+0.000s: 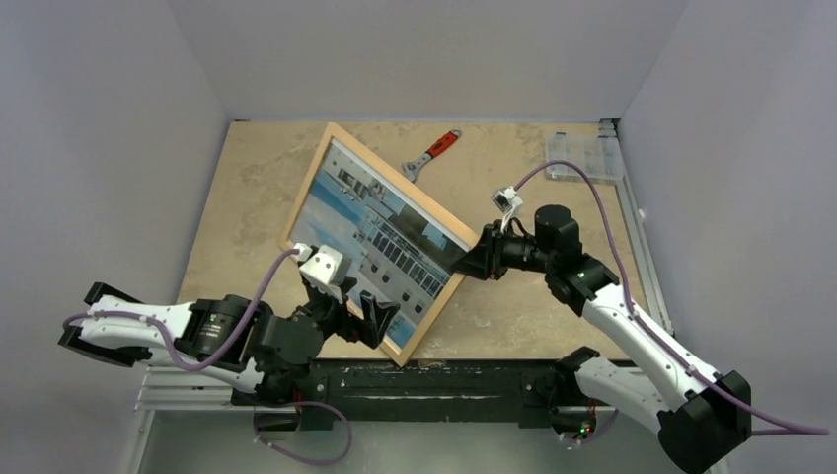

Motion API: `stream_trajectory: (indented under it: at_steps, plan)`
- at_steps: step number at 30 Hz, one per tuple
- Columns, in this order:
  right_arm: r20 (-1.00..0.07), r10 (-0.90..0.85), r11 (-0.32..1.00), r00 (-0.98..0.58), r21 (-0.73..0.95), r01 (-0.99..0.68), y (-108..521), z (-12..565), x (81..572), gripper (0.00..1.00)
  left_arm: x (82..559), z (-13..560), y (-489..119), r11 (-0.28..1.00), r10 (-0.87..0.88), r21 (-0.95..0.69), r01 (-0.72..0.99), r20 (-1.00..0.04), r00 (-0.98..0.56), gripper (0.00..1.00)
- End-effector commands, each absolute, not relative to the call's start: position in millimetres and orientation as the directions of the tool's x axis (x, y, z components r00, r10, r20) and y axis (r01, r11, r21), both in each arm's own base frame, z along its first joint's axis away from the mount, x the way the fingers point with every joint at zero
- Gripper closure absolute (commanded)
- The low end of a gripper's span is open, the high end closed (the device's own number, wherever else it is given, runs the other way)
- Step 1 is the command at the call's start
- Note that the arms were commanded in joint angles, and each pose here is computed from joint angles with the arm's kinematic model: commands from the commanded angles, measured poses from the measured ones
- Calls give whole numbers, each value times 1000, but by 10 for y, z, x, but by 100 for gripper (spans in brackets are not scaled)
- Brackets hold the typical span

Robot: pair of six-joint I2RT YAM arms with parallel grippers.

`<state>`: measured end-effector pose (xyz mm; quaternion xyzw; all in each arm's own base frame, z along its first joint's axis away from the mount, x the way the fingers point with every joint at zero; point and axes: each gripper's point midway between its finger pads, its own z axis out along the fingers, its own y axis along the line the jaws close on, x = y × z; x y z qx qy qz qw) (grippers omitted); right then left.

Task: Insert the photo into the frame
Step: Turn over the photo frame at the center of the board.

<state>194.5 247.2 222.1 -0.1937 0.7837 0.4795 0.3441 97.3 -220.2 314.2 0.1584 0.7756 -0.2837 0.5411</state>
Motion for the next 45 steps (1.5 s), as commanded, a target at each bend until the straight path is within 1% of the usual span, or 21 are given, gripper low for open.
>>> stream_trajectory:
  at_steps: [1, 3, 8, 13, 16, 18, 19, 22, 26, 29, 32, 37, 38, 40, 41, 43, 44, 45]
  plan:
    - [-697, 47, 495, -716, 638, -589, 2367, 2020, 2036, 100, 975, 2974, -2271, 813, -124, -329, 481, -904, -409, 3]
    - [-677, 54, 522, -734, 645, -557, 2281, 1866, 2100, 100, 974, 2879, -2299, 825, -125, -332, 457, -896, -425, 0]
    - [-618, 101, 588, -779, 669, -455, 2013, 1500, 2249, 100, 1030, 2566, -2388, 855, -126, -357, 375, -846, -519, 0]
    - [-555, 169, 609, -814, 708, -356, 1824, 1192, 2314, 100, 1161, 2178, -2517, 868, -144, -394, 301, -782, -606, 0]
    - [-506, 184, 637, -843, 714, -290, 1743, 986, 2353, 94, 1241, 1951, -2491, 883, -168, -412, 227, -727, -665, 0]
    - [-466, 185, 635, -865, 728, -256, 1715, 882, 2365, 89, 1287, 1821, -2454, 890, -184, -416, 185, -700, -690, 0]
    - [-444, 182, 630, -878, 738, -242, 1709, 830, 2362, 87, 1308, 1761, -2433, 893, -191, -419, 166, -687, -701, 0]
    - [-392, 204, 642, -897, 745, -180, 1650, 665, 2390, 86, 1356, 1556, -2357, 897, -223, -430, 103, -642, -734, 0]
    - [-379, 224, 677, -898, 723, -136, 1562, 555, 2461, 85, 1456, 1262, -2201, 904, -281, -426, -11, -577, -766, 0]
    - [-391, 228, 706, -892, 697, -126, 1512, 546, 2514, 72, 1488, 1046, -2038, 907, -332, -407, -111, -525, -784, 0]
    - [-389, 231, 742, -892, 664, -98, 1442, 510, 2546, 65, 1497, 899, -1874, 905, -375, -381, -192, -496, -784, 0]
    - [-313, 227, 765, -922, 644, -30, 1401, 321, 2499, 59, 1483, 699, -1665, 892, -431, -351, -285, -467, -772, 0]
    - [-293, 226, 763, -929, 646, -18, 1406, 281, 2480, 57, 1482, 668, -1646, 888, -439, -352, -295, -463, -770, 0]
    - [-256, 220, 749, -941, 663, -6, 1438, 229, 2441, 49, 1474, 602, -1609, 883, -452, -350, -313, -455, -767, 0]
    - [-242, 219, 743, -945, 669, 1, 1450, 216, 2425, 42, 1465, 572, -1592, 882, -456, -348, -319, -451, -767, 0]
    - [-232, 228, 743, -946, 669, 15, 1446, 192, 2402, 22, 1465, 531, -1564, 878, -465, -346, -332, -448, -763, 0]
    - [-236, 232, 748, -944, 663, 18, 1433, 192, 2406, 10, 1462, 511, -1550, 877, -468, -343, -337, -447, -763, 0]
    - [-244, 236, 754, -941, 657, 19, 1418, 199, 2411, 5, 1457, 490, -1534, 878, -467, -338, -340, -446, -763, 0]
